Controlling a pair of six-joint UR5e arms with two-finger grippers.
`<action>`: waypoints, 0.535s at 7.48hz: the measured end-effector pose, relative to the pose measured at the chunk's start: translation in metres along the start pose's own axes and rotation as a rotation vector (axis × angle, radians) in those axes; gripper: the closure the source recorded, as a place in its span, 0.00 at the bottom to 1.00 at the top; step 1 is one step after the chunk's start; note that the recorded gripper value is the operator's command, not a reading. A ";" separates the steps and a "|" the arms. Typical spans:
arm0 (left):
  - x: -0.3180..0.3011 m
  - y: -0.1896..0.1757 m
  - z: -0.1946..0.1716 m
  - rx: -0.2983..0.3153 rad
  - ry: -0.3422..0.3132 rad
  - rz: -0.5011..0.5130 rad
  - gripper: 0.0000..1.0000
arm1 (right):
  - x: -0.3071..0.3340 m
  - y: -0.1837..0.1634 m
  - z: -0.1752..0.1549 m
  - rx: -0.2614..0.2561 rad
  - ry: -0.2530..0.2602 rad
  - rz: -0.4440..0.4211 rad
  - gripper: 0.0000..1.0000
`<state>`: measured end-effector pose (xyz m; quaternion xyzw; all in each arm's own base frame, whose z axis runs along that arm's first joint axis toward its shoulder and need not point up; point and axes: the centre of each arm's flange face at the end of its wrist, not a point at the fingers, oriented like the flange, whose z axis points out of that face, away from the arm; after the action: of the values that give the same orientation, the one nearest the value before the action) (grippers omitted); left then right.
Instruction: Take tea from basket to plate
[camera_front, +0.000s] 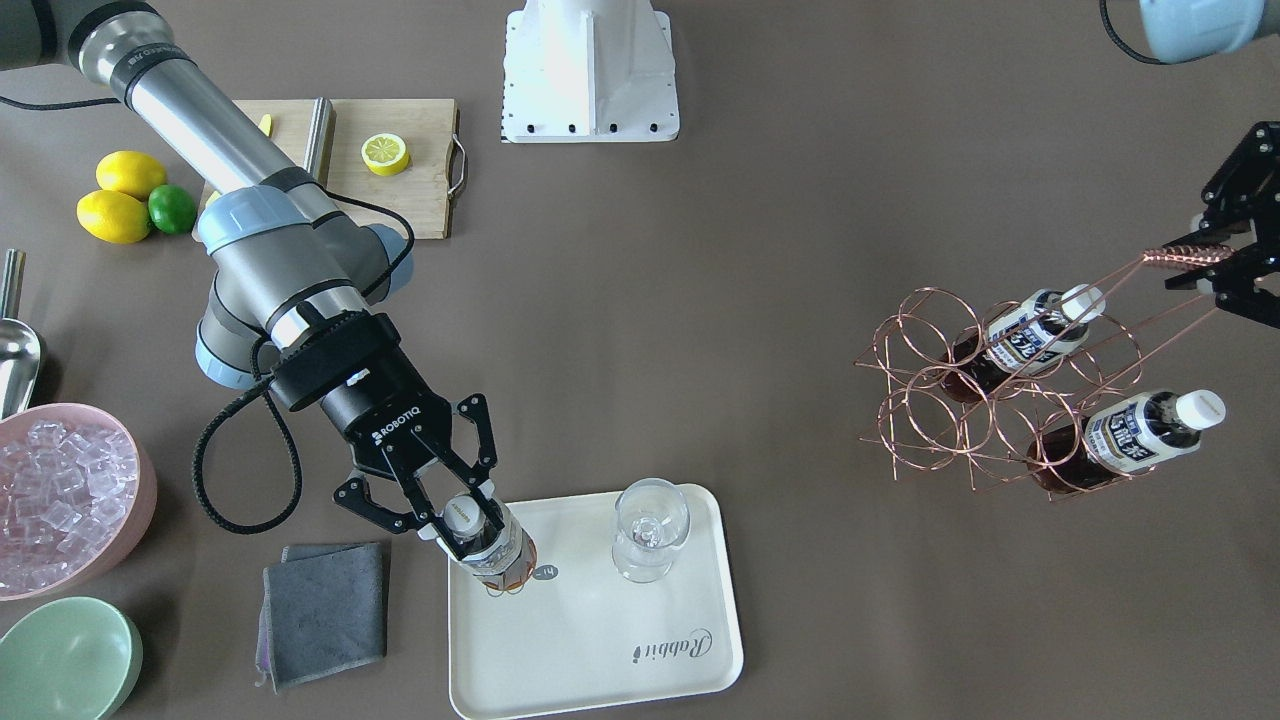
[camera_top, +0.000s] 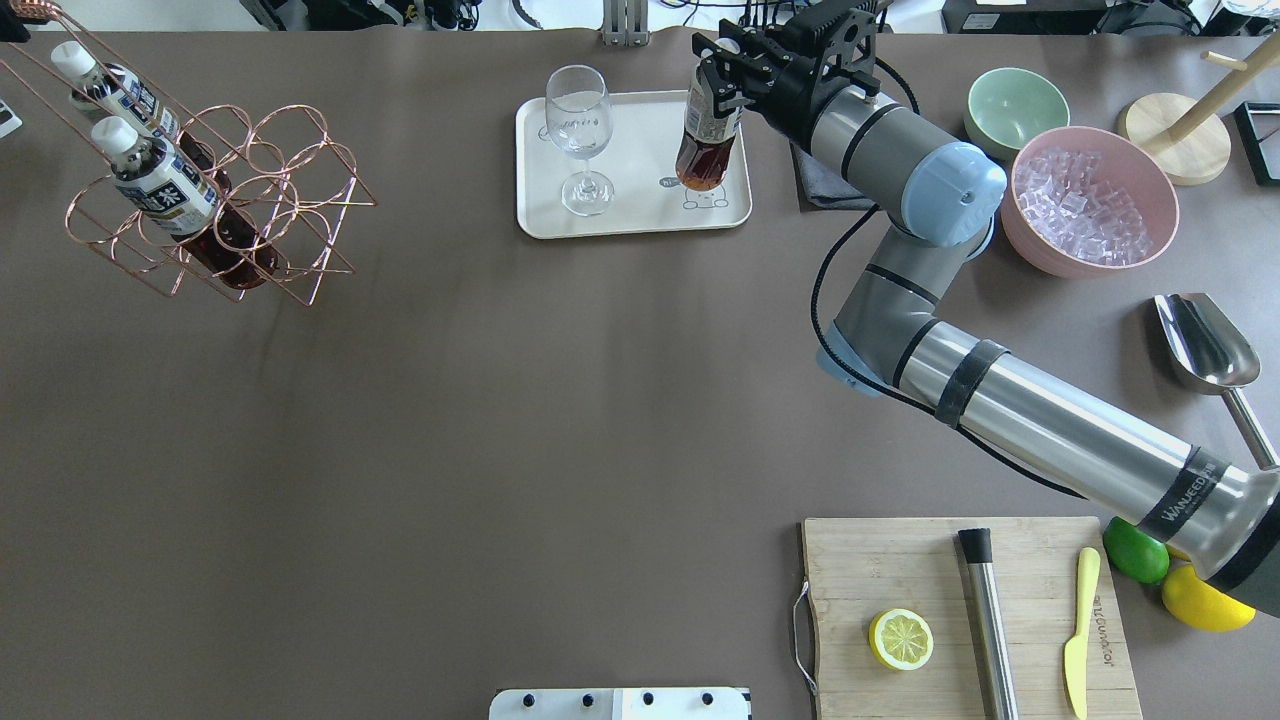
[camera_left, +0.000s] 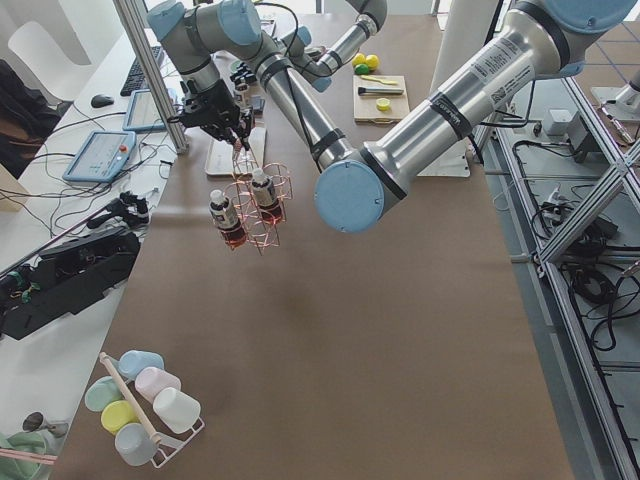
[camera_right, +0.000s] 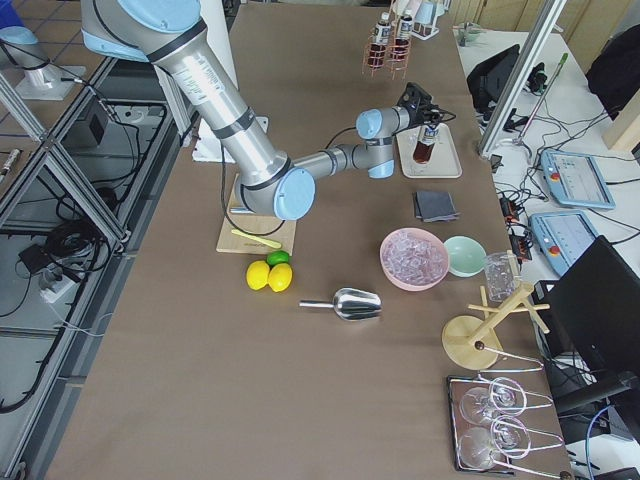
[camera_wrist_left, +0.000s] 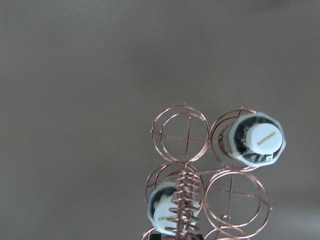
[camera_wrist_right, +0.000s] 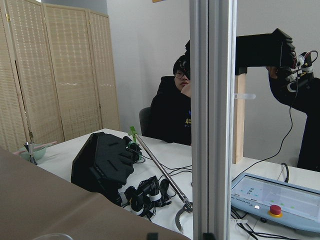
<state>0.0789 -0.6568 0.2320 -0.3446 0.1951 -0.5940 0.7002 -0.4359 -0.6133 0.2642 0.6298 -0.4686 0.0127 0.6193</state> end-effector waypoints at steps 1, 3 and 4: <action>0.022 -0.038 0.000 0.015 -0.001 0.007 1.00 | -0.002 0.009 -0.001 0.001 -0.001 0.003 1.00; 0.052 -0.093 0.004 0.034 0.001 0.014 1.00 | -0.010 0.030 -0.005 0.010 0.002 0.012 1.00; 0.060 -0.108 0.006 0.039 0.003 0.014 1.00 | -0.012 0.035 -0.006 0.012 0.005 0.014 1.00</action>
<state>0.0211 -0.7191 0.3213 -0.3289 0.1869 -0.5934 0.7105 -0.4606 -0.5943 0.2856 0.6301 -0.4714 0.0211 0.6166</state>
